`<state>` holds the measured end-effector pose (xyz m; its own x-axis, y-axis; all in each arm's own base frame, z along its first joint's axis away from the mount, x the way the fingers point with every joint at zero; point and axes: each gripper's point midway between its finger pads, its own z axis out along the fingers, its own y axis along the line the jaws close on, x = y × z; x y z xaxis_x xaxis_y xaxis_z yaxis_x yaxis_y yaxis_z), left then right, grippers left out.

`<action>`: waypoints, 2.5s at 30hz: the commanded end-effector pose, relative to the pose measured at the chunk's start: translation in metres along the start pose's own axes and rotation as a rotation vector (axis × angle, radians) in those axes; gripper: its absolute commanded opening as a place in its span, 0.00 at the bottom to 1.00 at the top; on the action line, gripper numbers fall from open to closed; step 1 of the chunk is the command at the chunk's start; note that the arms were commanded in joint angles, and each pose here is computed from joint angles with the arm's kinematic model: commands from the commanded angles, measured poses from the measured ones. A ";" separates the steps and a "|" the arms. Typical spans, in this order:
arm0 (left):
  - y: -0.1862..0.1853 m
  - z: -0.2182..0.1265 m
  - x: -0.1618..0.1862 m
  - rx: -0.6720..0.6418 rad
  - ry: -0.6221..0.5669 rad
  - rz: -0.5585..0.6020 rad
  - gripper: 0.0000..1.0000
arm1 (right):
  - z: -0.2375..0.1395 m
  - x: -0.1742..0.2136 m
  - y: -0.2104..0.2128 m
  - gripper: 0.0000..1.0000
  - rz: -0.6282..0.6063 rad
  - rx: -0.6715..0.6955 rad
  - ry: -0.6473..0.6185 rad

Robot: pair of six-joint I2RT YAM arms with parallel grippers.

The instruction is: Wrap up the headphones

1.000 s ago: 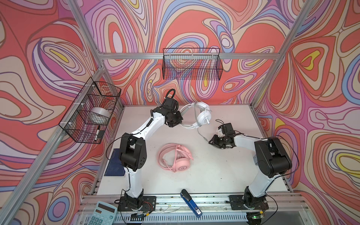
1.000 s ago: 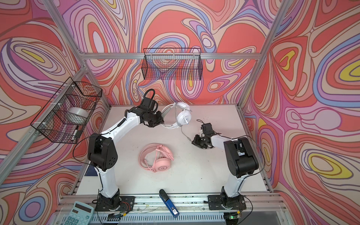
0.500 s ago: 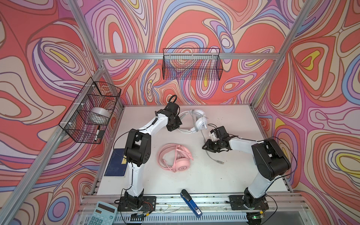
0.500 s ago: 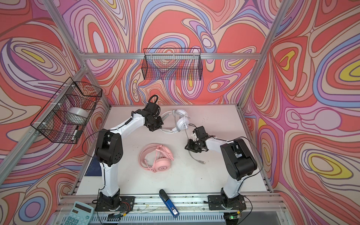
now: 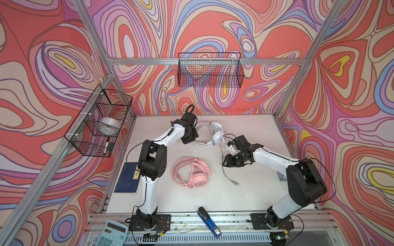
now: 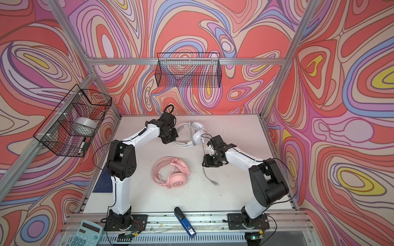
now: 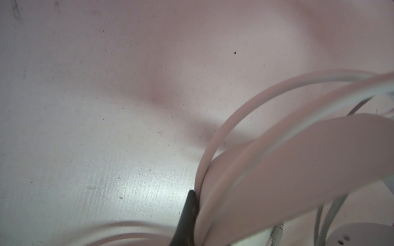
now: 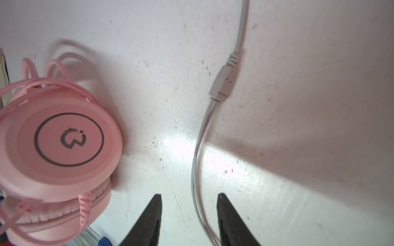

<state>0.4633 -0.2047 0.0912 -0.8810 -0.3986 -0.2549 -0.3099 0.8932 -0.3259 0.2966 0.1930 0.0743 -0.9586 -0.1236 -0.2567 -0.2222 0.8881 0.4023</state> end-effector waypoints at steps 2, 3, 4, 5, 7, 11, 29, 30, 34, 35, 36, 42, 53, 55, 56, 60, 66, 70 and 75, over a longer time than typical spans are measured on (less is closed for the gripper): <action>-0.006 -0.002 -0.009 0.014 -0.014 0.010 0.00 | -0.035 0.021 -0.023 0.56 -0.162 0.183 0.080; -0.005 -0.002 -0.009 0.010 -0.011 0.012 0.00 | -0.040 0.024 -0.024 0.56 -0.185 0.197 0.085; -0.004 -0.002 -0.008 0.008 -0.008 0.014 0.00 | -0.044 0.026 -0.026 0.56 -0.211 0.212 0.091; -0.004 -0.001 -0.007 0.006 -0.006 0.016 0.00 | -0.048 0.029 -0.028 0.56 -0.240 0.228 0.094; -0.004 -0.001 -0.007 0.006 -0.005 0.018 0.00 | -0.052 0.034 -0.032 0.55 -0.293 0.259 0.092; -0.005 -0.003 -0.007 0.010 -0.005 0.026 0.00 | -0.052 0.037 -0.024 0.53 -0.371 0.231 0.073; -0.003 -0.010 -0.008 0.009 -0.019 0.039 0.00 | -0.043 0.076 -0.019 0.55 -0.842 0.191 0.177; -0.003 -0.010 -0.007 0.008 -0.017 0.039 0.00 | -0.040 0.081 -0.019 0.55 -0.844 0.176 0.182; -0.003 -0.012 -0.008 0.008 -0.019 0.041 0.00 | -0.024 0.092 -0.018 0.55 -0.873 0.145 0.190; -0.003 -0.013 -0.007 0.007 -0.020 0.043 0.00 | -0.022 0.094 -0.018 0.55 -0.873 0.139 0.195; -0.002 -0.014 -0.008 0.004 -0.023 0.045 0.00 | -0.019 0.095 -0.019 0.55 -0.871 0.135 0.199; 0.000 -0.015 -0.008 -0.004 -0.025 0.046 0.00 | 0.001 0.105 -0.021 0.54 -0.875 0.118 0.242; -0.001 -0.016 -0.009 -0.005 -0.026 0.058 0.00 | 0.023 0.118 -0.048 0.47 -0.847 0.221 0.368; -0.001 -0.017 -0.010 -0.006 -0.028 0.058 0.00 | 0.025 0.121 -0.054 0.45 -0.846 0.246 0.396; -0.001 -0.016 -0.010 -0.009 -0.028 0.059 0.00 | 0.026 0.121 -0.057 0.42 -0.839 0.259 0.408; 0.000 -0.015 -0.011 -0.014 -0.027 0.062 0.00 | 0.028 0.124 -0.063 0.37 -0.849 0.284 0.439; 0.001 -0.017 -0.011 -0.016 -0.030 0.063 0.00 | 0.028 0.122 -0.060 0.25 -0.886 0.305 0.425; 0.002 -0.016 -0.010 -0.024 -0.028 0.065 0.00 | 0.026 0.123 -0.057 0.19 -0.900 0.306 0.399; 0.003 -0.017 -0.010 -0.023 -0.029 0.065 0.00 | 0.020 0.118 -0.055 0.11 -0.912 0.320 0.366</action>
<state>0.4569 -0.1917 0.0821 -0.9067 -0.3294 -0.2635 -0.2693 0.9328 -0.2395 0.2063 0.1553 0.0153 -0.4545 -0.8842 -0.1080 -0.8860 0.4612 -0.0478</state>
